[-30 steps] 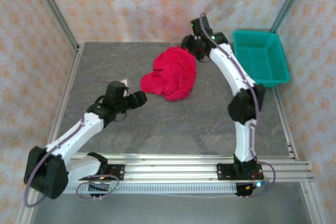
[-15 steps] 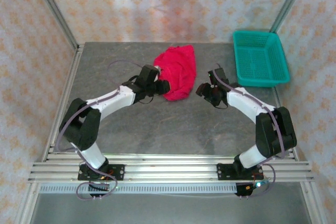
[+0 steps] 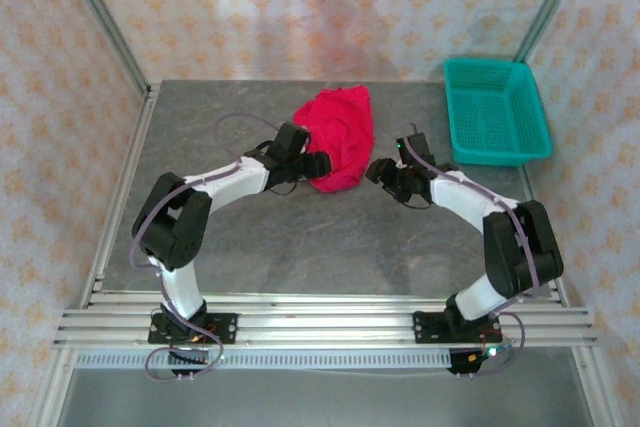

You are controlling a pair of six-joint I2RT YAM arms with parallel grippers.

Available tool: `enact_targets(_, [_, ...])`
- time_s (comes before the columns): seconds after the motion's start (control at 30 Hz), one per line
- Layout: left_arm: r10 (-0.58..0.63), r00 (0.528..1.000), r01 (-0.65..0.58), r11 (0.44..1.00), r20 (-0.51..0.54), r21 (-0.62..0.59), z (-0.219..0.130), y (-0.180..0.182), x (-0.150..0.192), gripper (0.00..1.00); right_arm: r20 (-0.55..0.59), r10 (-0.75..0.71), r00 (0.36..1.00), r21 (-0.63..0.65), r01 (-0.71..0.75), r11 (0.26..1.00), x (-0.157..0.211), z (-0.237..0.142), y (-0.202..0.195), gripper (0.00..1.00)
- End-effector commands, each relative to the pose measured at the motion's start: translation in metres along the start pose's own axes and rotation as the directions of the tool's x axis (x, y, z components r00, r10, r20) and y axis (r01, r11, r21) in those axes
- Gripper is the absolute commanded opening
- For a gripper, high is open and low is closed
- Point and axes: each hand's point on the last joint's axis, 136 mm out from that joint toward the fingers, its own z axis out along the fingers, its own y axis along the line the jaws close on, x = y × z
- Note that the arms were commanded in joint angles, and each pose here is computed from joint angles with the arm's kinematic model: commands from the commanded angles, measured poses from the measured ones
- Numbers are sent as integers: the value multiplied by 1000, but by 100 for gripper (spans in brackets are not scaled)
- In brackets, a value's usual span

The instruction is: Fold the inside-out t-shirt

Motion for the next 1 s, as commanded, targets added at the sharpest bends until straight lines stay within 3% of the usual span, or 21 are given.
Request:
enact_targets(0.0, [-32, 998, 31, 999, 45, 15, 10, -2, -13, 60, -40, 26, 999, -52, -28, 998, 10, 17, 1, 63])
enact_targets(0.07, [-44, 998, 43, 999, 51, 23, 16, -5, -17, 51, -51, 37, 998, -70, -41, 997, 15, 24, 1, 63])
enact_targets(0.23, [-45, 998, 46, 998, 38, -36, 25, 1, -21, 9, -68, 58, 996, -100, -65, 993, 25, 42, 8, 63])
enact_targets(0.3, [-30, 998, 33, 997, 50, -65, 18, 2, -25, 0, -80, 75, 994, -138, -85, 987, 28, 53, 18, 63])
enact_targets(0.53, [28, 995, -14, 990, 95, -142, -25, 2, -44, 0, 5, 195, 981, -271, -187, 944, -1, 85, 53, 62])
enact_targets(0.57, [33, 995, -18, 988, 99, -150, -31, 2, -45, 0, 25, 215, 976, -301, -197, 933, -9, 88, 60, 57])
enact_targets(0.63, [39, 993, -20, 987, 113, -162, -46, 3, -52, 0, 52, 242, 969, -338, -211, 917, -22, 93, 70, 42])
enact_targets(0.7, [27, 993, -8, 987, 111, -162, -67, 5, -61, 0, 56, 238, 970, -355, -204, 913, -31, 95, 83, 8])
enact_targets(0.73, [14, 994, 5, 986, 112, -168, -78, 9, -66, 0, 53, 225, 973, -360, -192, 913, -33, 92, 89, 0])
enact_targets(0.83, [-9, 990, 34, 984, 143, -173, -125, 17, -89, 0, 56, 171, 984, -355, -141, 924, -43, 65, 104, 0])
enact_targets(0.97, [40, 968, 12, 978, 249, -206, -198, 22, -115, 0, 146, 26, 989, -265, 14, 964, -62, -20, 116, 0])
